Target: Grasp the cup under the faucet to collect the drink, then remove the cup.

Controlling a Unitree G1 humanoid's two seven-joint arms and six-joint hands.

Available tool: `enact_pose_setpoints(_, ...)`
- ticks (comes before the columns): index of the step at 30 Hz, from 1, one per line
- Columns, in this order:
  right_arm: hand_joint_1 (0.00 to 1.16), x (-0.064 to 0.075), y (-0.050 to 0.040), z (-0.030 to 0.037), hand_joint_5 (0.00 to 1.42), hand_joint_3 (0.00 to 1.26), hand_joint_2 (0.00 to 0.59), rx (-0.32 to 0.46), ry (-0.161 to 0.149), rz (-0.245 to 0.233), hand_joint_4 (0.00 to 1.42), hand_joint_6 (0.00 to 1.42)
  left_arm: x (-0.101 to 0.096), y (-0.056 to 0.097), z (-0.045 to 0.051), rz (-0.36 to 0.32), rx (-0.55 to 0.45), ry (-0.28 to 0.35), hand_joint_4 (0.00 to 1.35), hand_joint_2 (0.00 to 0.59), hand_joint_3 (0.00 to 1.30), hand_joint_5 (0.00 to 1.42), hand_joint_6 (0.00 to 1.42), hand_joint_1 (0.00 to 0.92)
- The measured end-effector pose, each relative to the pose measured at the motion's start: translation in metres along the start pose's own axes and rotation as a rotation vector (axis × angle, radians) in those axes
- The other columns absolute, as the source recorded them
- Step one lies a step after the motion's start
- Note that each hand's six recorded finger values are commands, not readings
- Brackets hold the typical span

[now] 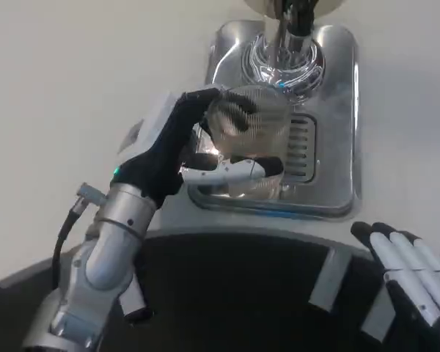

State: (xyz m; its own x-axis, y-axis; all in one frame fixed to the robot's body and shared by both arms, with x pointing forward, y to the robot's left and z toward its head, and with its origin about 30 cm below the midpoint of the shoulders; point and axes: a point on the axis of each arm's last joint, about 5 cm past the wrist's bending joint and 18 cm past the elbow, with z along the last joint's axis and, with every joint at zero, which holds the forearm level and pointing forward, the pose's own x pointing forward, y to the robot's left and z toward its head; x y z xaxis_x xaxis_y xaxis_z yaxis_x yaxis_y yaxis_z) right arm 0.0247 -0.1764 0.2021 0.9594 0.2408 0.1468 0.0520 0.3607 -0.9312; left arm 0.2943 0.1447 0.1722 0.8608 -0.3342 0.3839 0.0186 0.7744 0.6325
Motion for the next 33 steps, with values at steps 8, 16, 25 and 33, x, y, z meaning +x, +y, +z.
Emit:
enact_pose_setpoints(8, 0.68, 0.002, 0.0005, -0.0002, 0.04, 0.01, 0.28, 0.005, 0.009, -0.016, 0.0, 0.17, 0.013, -0.008, -0.0005, 0.003, -0.008, -0.003, 1.25, 0.069, 1.06, 1.35, 1.42, 0.779)
enact_pose_setpoints(16, 0.69, 0.003, 0.0011, 0.0006, 0.06, 0.02, 0.271, 0.014, 0.005, -0.016, 0.0, 0.18, 0.032, -0.009, -0.0006, 0.018, 0.023, 0.006, 1.22, 0.071, 1.06, 1.35, 1.42, 0.779)
enact_pose_setpoints(25, 0.7, 0.003, 0.0015, 0.0016, 0.06, 0.02, 0.276, 0.016, -0.004, -0.016, 0.0, 0.19, 0.04, -0.015, 0.0024, 0.031, 0.03, 0.005, 1.19, 0.069, 1.06, 1.34, 1.42, 0.77)
enact_pose_setpoints(33, 0.69, 0.003, 0.0016, 0.0007, 0.06, 0.01, 0.28, 0.022, 0.012, -0.019, 0.0, 0.21, 0.045, -0.017, 0.0032, 0.038, 0.031, 0.011, 1.07, 0.078, 0.9, 1.26, 1.42, 0.692)
